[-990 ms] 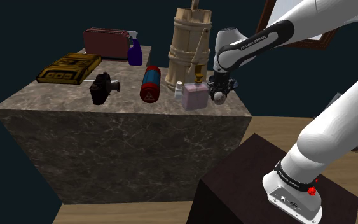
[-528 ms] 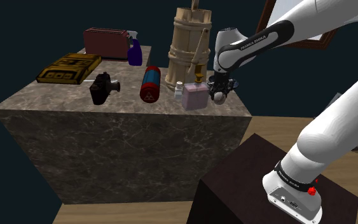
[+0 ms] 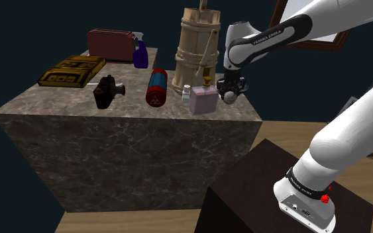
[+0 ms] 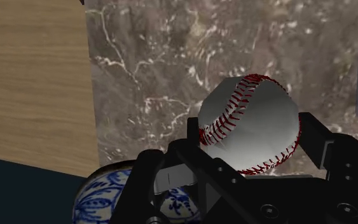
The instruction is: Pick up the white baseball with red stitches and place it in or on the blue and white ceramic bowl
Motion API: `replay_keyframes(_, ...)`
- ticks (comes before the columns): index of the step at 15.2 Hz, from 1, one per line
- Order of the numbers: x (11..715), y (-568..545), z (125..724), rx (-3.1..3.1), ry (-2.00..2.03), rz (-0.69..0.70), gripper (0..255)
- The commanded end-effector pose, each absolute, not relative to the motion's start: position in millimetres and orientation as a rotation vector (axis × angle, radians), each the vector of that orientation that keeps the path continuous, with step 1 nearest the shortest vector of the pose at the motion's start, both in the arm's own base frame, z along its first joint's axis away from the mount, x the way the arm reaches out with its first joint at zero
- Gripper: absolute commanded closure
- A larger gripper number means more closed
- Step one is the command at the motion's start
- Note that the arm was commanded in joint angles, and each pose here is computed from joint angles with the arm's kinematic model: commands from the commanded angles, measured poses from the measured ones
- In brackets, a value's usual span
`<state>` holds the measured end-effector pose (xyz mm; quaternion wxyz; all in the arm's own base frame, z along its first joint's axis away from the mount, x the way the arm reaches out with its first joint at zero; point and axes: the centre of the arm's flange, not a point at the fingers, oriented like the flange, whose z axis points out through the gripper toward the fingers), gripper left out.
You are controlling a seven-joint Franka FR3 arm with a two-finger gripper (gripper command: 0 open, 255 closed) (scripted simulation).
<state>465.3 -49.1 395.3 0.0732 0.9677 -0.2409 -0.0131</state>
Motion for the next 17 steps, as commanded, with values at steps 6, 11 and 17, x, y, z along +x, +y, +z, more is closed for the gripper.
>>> replay_keyframes(6, 465, -49, 432, 2.906, -0.724, -0.039, 255)
replay_keyframes(11, 465, -49, 458, 2.906, -0.724, -0.039, 255)
replay_keyframes(17, 465, -49, 490, 2.906, -0.724, -0.039, 255)
